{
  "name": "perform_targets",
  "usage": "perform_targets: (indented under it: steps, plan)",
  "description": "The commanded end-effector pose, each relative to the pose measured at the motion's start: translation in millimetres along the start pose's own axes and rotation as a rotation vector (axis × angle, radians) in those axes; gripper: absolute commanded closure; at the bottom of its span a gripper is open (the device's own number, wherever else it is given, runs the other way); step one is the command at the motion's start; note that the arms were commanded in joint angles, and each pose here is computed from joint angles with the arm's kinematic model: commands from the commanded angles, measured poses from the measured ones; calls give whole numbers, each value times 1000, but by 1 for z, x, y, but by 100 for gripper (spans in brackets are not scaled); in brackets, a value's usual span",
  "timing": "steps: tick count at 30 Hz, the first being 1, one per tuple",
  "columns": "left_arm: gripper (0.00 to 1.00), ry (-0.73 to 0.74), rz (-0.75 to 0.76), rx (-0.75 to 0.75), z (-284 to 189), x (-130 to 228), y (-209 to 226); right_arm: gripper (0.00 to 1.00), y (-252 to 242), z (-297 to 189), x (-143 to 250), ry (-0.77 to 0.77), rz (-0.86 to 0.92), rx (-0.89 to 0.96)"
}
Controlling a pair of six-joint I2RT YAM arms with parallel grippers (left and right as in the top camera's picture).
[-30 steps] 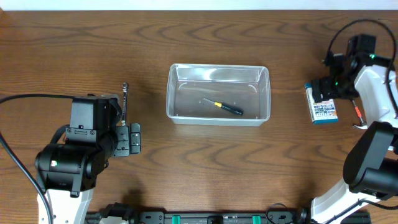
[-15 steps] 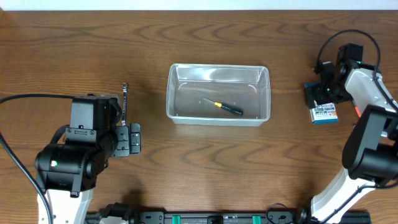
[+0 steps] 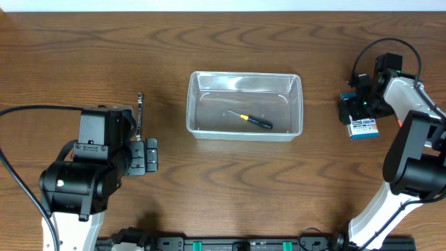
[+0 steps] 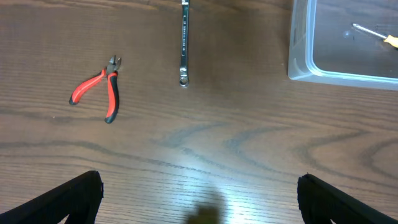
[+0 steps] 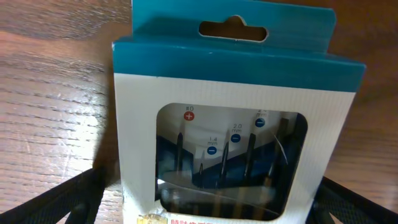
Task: Pack container
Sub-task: 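Lower the right gripper onto the blue-and-white box and grasp it, then carry the box with the right gripper into the container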
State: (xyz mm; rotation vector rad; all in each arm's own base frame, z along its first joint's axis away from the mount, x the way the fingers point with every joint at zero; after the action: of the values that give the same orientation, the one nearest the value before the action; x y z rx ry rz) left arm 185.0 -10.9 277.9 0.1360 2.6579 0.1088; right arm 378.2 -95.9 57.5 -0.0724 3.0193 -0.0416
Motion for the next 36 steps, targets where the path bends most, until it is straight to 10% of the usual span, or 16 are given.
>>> perform_targets:
  steps: [1, 24, 33, 36]
  plan:
    - [2, -19, -1, -7, -5, -5, 1, 1, 3, 16, 5, 34, 19, -43]
    - [2, -19, -1, -7, -5, -5, 1, 43, 7, 16, 6, 37, 74, -73]
    - [2, -19, -1, -7, -5, -5, 1, 98, 30, -42, -30, -50, 7, -115]
    - [2, -19, -1, -7, -5, -5, 1, 99, 51, -95, -56, -146, -44, -119]
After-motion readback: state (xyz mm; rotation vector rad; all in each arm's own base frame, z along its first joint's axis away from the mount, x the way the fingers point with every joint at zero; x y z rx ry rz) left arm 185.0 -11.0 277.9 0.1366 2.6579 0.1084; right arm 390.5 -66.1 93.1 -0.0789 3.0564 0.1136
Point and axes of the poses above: each gripper's point midway between its finger pads, its own z axis out along the fingers, its own y axis along the line the jaws close on, x = y × z, the point moved 6 cm from there along -z, back along the fingers, and after that the axes turned 7 degrees about z, right-handed, at the moved point
